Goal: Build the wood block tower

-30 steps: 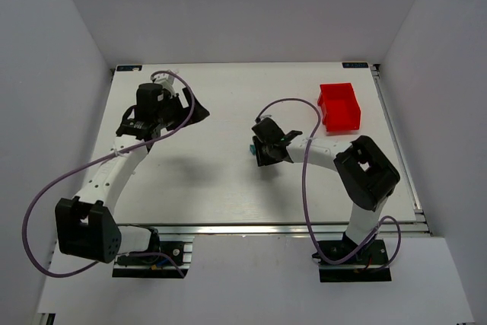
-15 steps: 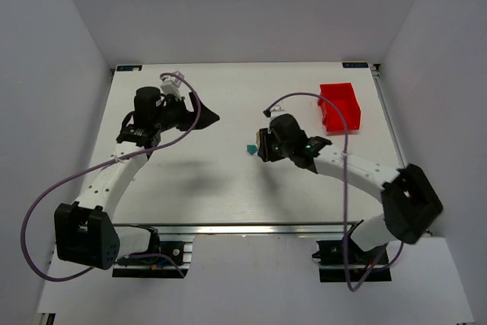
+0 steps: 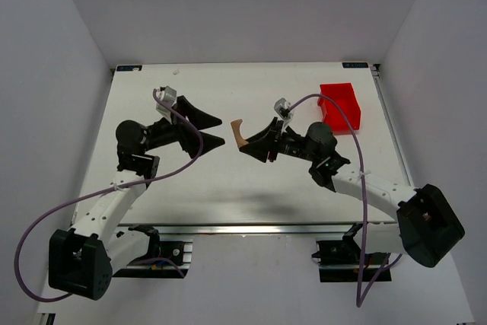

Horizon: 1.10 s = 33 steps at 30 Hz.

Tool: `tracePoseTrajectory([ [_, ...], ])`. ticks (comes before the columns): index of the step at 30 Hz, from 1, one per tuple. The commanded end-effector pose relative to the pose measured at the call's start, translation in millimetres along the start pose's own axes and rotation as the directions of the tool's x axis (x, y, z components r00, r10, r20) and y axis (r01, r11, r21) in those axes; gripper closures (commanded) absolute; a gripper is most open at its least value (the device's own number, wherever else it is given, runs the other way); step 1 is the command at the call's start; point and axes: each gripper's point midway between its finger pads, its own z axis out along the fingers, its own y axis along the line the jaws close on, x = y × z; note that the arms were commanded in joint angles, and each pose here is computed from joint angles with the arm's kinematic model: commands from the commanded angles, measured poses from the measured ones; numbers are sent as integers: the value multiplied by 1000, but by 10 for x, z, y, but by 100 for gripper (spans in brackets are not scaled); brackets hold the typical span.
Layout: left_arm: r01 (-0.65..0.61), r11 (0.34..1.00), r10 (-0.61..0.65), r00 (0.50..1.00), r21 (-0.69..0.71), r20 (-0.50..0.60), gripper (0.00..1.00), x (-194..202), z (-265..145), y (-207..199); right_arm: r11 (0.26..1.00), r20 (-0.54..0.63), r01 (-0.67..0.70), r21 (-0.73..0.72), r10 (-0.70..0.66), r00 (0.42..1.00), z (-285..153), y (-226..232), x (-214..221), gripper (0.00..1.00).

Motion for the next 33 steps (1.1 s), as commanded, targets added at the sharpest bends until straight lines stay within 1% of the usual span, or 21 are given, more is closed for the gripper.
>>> tracePoseTrajectory([
  [1,-56,994,55,998,94,15,6,-93,5,-216,957,217,148,-248,-93,972,-110,516,-500,100],
  [2,-42,995,41,999,92,10,6,-84,14,-191,957,239,136,-255,-74,968,-149,525,-550,100],
  [3,-30,995,30,1000,97,7,7,-78,24,-183,947,283,175,-269,-96,954,-187,579,-629,100],
  [5,3,995,-4,1000,98,3,7,-50,46,-118,938,287,188,-290,-103,953,-208,612,-650,99],
  [6,3,993,-3,1000,121,2,7,-65,55,-157,934,297,194,-299,-102,949,-210,633,-674,99],
  [9,27,992,-28,1000,120,6,8,-78,92,-95,928,306,196,-316,-96,947,-207,653,-720,99],
  [13,57,991,-59,998,121,8,9,-113,161,-56,920,290,196,-341,-96,952,-92,624,-732,98],
  [14,64,990,-65,998,126,6,12,-107,179,-65,921,293,188,-340,-87,952,-72,607,-743,98],
  [19,75,993,-78,997,96,19,16,-109,226,13,912,281,166,-376,-59,958,55,564,-753,98],
  [20,85,992,-86,996,92,12,18,-88,240,42,897,289,186,-401,-69,955,65,599,-776,98],
  [22,91,992,-93,996,92,12,21,-84,255,55,890,291,184,-418,-61,955,79,614,-794,97],
  [24,90,990,-91,996,108,6,28,-81,275,30,887,290,170,-428,-44,956,104,598,-789,97],
  [26,85,990,-86,996,114,5,31,-79,285,16,883,286,158,-442,-28,958,101,606,-785,96],
  [30,88,991,-89,996,101,8,35,-74,290,32,872,303,180,-455,-38,952,85,636,-800,96],
  [33,88,990,-89,996,110,2,42,-72,304,19,874,296,175,-454,-37,954,101,633,-790,96],
])
